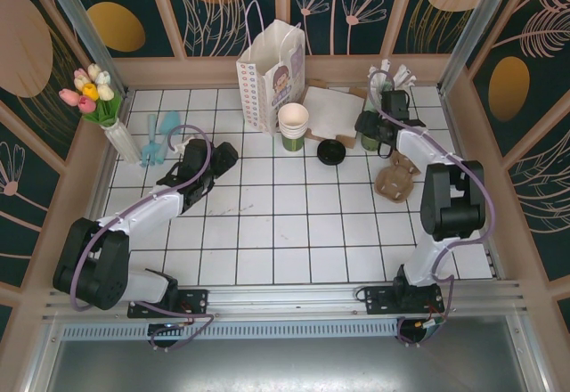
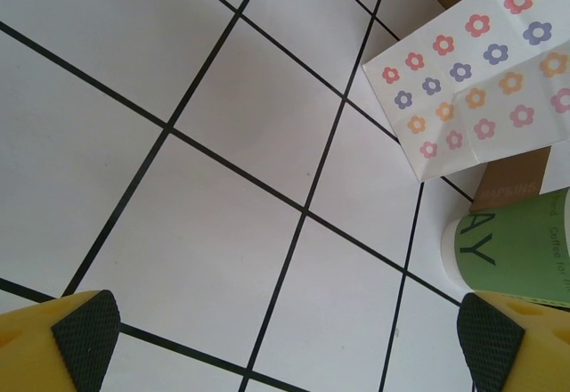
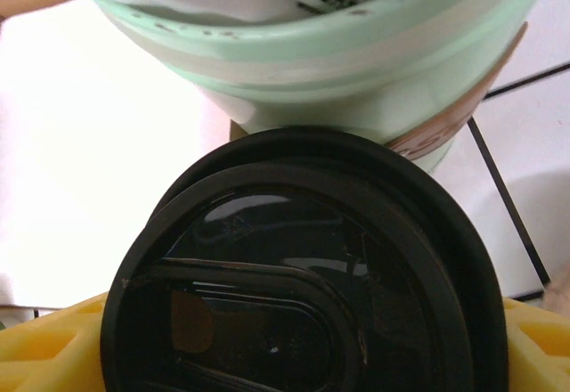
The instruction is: Pack the takeout coffee
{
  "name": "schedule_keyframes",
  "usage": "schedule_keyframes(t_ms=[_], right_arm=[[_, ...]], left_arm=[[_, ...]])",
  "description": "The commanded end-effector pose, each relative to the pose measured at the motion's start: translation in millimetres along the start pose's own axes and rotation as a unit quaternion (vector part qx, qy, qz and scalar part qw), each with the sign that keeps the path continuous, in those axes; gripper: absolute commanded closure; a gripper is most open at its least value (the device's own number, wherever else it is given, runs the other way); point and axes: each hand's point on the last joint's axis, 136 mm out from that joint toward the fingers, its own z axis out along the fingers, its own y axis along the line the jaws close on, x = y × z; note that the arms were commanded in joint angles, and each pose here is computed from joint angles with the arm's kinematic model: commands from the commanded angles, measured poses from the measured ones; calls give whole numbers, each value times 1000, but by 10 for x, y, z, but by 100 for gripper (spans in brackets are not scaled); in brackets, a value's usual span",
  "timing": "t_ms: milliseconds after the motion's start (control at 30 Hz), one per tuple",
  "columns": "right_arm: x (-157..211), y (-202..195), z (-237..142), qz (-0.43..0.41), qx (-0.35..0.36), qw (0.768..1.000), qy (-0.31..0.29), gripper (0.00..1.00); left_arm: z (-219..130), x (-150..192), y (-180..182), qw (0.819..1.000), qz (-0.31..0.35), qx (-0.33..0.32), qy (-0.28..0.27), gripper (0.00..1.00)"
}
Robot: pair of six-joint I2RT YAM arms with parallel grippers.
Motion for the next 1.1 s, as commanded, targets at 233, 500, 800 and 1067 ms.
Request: schedule_keyframes(t_ms=[233, 500, 800, 1067], right_arm=[[-155, 153, 1, 21, -28, 999, -5, 25], [-56, 145, -7, 42, -31, 999, 16, 24], [3, 119, 96, 61, -22, 997, 37, 19], [-50, 123, 30, 52, -13, 998, 37, 12]], left_arm=[[-10, 2, -14, 1000, -2, 5, -4, 1], [5, 38, -42, 1000, 1, 12, 5, 1], [1, 69, -49, 1000, 5, 19, 12, 2], [9, 92, -131, 999, 8, 37, 22, 1]])
